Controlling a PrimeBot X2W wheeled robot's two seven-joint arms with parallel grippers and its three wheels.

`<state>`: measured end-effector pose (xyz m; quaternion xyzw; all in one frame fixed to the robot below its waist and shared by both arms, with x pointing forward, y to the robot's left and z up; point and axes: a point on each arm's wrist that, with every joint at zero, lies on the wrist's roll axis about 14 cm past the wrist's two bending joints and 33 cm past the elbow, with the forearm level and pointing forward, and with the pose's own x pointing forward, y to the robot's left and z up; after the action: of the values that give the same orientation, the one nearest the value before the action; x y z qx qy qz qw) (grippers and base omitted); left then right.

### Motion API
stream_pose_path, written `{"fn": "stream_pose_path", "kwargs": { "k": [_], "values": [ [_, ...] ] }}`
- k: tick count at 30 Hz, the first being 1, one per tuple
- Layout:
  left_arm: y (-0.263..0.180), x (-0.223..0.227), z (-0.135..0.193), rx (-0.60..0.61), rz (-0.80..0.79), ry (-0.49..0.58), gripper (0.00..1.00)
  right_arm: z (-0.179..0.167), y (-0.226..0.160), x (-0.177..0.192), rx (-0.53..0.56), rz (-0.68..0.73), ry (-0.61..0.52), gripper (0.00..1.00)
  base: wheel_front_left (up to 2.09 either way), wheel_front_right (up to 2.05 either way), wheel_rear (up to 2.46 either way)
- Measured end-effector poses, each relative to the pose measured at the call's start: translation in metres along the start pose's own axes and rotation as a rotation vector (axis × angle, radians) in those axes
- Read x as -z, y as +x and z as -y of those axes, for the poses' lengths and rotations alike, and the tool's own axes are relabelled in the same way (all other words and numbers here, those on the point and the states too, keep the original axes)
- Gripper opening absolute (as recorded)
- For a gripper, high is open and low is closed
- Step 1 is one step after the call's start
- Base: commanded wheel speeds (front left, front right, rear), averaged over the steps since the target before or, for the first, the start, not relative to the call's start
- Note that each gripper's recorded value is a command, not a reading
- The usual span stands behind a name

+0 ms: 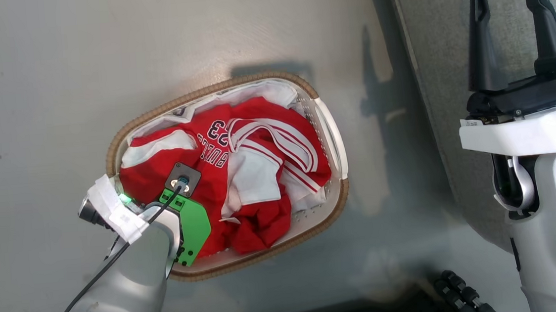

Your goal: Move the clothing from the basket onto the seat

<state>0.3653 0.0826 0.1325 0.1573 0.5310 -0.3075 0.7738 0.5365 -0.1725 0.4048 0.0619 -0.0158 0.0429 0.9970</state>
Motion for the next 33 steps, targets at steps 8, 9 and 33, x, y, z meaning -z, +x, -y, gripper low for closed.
{"fn": "stream_pose_path", "kwargs": {
  "k": [8, 9, 33],
  "values": [
    [-0.031, -0.032, -0.006, -0.032, 0.179, -0.087, 0.0, -0.012, -0.009, -0.029, -0.023, 0.038, 0.0, 1.0, 0.0, 0.0, 0.0],
    [-0.036, -0.038, -0.007, -0.037, 0.207, -0.095, 0.0, -0.013, -0.01, -0.034, -0.024, 0.044, -0.001, 1.0, 0.0, 0.0, 0.0],
    [-0.213, -0.177, -0.027, -0.211, 0.858, 0.044, 0.0, -0.045, -0.077, -0.119, -0.077, 0.148, -0.022, 1.0, 0.0, 0.0, 0.0]
  ]
}}
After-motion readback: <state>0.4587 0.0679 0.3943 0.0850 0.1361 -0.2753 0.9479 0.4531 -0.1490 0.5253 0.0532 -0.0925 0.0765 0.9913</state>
